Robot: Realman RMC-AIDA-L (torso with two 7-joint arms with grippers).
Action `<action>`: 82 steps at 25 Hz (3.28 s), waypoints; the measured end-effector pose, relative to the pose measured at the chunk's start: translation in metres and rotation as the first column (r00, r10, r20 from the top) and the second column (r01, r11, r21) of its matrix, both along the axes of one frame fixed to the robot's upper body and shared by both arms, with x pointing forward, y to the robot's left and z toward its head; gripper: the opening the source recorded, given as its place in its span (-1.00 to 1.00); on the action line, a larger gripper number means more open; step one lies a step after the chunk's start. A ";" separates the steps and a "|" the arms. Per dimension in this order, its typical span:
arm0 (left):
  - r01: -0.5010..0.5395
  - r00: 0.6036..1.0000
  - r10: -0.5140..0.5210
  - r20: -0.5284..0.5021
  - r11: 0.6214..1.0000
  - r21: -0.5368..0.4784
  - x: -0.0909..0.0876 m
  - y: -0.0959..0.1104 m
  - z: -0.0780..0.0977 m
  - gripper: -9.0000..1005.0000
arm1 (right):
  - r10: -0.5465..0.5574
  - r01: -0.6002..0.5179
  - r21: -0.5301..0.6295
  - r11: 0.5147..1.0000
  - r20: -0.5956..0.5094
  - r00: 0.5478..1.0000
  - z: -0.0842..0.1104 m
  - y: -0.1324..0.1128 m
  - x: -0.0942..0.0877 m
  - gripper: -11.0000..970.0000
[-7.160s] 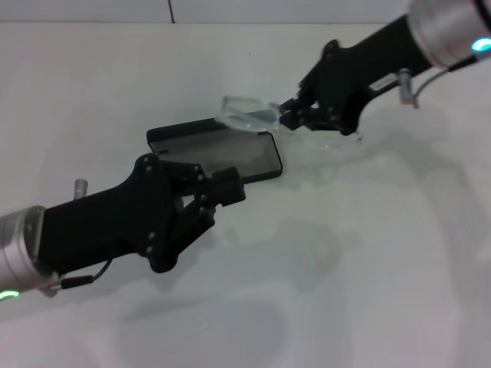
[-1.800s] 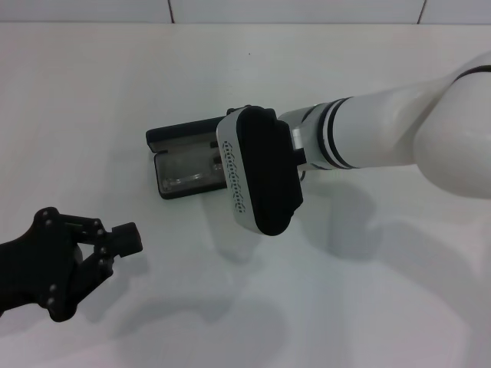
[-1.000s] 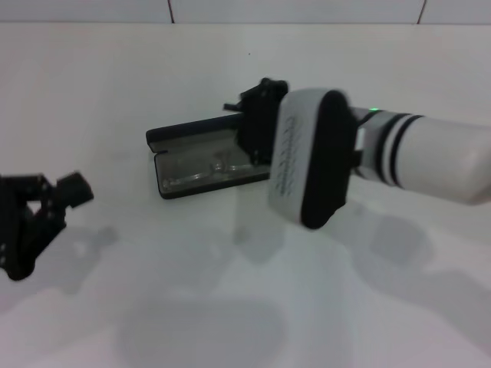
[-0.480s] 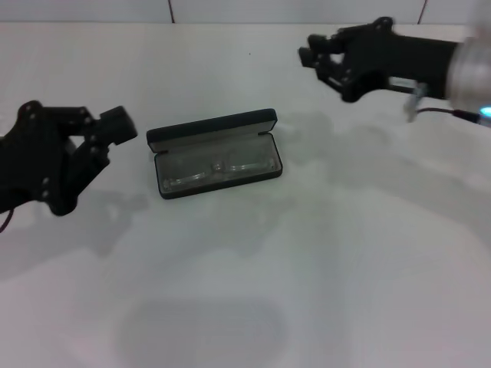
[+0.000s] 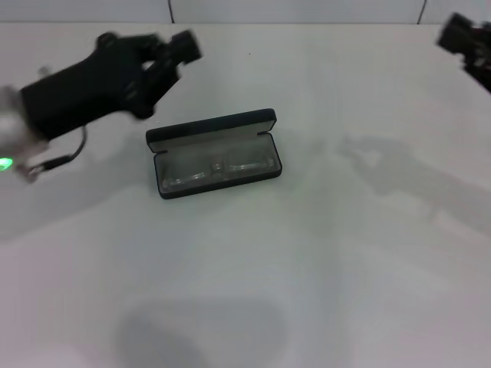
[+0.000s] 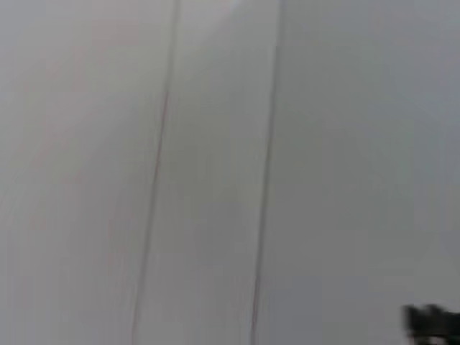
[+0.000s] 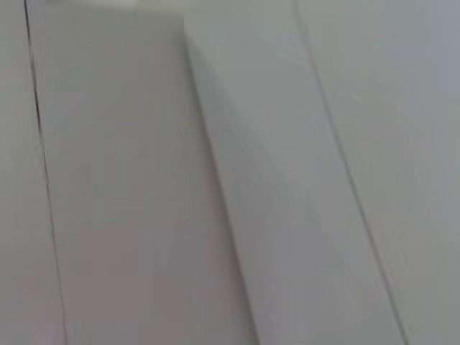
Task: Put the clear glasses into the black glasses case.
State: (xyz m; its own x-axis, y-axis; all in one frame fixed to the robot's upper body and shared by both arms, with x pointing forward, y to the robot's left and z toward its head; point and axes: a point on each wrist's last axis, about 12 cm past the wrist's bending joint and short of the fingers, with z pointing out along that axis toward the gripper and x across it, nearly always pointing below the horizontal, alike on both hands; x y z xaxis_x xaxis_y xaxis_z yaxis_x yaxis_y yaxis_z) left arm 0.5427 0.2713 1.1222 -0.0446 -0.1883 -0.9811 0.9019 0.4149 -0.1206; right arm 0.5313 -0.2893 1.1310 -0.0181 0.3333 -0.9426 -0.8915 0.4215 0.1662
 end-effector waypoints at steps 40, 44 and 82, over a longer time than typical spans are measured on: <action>-0.124 0.918 0.222 -0.329 0.948 0.294 0.026 -0.055 -0.081 -0.82 | 0.001 0.002 -0.134 0.991 0.019 1.000 -0.021 0.009 -0.004 -0.90; -0.113 0.911 0.220 -0.349 0.947 0.300 0.020 -0.056 -0.087 -0.81 | 0.001 0.002 -0.133 0.991 0.025 1.000 -0.019 0.011 -0.001 -0.88; 0.031 1.000 -0.031 -0.005 0.995 0.091 -0.050 0.000 -0.036 -0.20 | 0.127 -0.117 -0.312 0.943 0.012 0.992 -0.016 0.042 0.019 -0.46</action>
